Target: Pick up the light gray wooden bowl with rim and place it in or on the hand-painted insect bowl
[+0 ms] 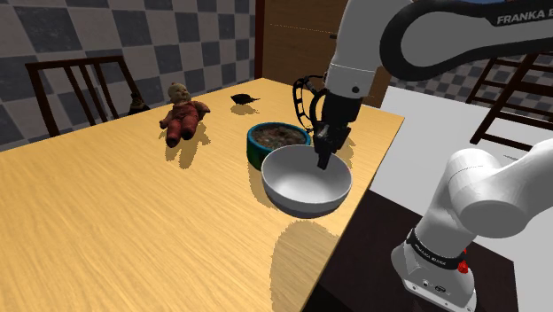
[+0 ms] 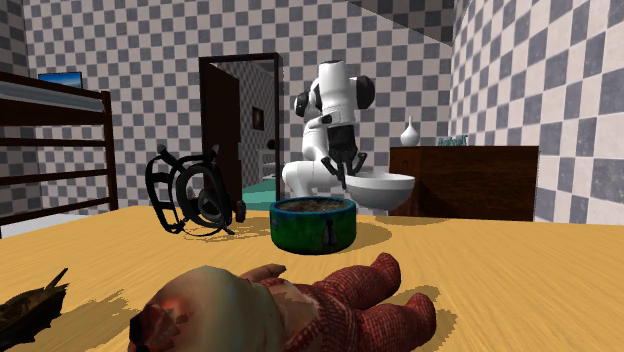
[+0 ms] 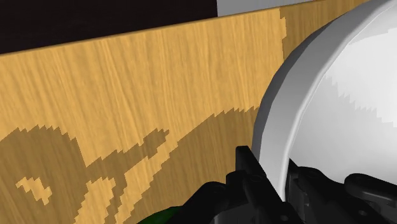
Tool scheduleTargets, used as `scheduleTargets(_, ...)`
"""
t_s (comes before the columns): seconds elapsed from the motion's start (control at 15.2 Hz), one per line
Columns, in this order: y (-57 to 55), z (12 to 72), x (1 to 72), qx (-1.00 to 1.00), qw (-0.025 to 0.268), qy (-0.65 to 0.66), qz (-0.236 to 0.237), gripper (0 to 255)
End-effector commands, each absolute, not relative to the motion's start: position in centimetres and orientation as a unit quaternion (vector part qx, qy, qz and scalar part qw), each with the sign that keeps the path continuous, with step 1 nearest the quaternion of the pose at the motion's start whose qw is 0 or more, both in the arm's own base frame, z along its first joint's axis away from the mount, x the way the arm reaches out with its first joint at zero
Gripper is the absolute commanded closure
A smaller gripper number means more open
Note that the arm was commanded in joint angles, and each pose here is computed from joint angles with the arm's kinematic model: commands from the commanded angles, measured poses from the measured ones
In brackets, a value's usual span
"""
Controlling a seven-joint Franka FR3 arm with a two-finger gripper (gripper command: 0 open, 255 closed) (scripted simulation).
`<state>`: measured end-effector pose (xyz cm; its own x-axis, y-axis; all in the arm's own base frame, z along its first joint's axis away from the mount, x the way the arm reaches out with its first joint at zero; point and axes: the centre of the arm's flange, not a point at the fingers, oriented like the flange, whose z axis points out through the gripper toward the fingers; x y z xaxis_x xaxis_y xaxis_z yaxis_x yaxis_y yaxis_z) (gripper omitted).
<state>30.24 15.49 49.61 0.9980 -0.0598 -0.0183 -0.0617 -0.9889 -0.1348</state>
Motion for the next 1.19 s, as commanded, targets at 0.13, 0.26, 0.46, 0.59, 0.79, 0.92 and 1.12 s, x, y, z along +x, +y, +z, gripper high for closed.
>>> scheduleTargets(0.13, 15.5, 51.7, 30.2, -0.997, 0.068, 0.03, 0.007, 255)
scheduleTargets(0.26, 15.5, 52.8, 30.2, -0.997, 0.068, 0.03, 0.007, 255)
scheduleTargets(0.46, 15.5, 54.4, 30.2, -0.997, 0.068, 0.03, 0.007, 255)
scheduleTargets(0.59, 15.5, 55.4, 30.2, -0.997, 0.068, 0.03, 0.007, 255)
scheduleTargets(0.79, 15.5, 57.0, 30.2, -0.997, 0.068, 0.03, 0.007, 255)
scheduleTargets(0.92, 15.5, 58.1, 30.2, -0.997, 0.068, 0.03, 0.007, 255)
scheduleTargets(1.12, 15.5, 59.7, 30.2, -0.997, 0.068, 0.03, 0.007, 255)
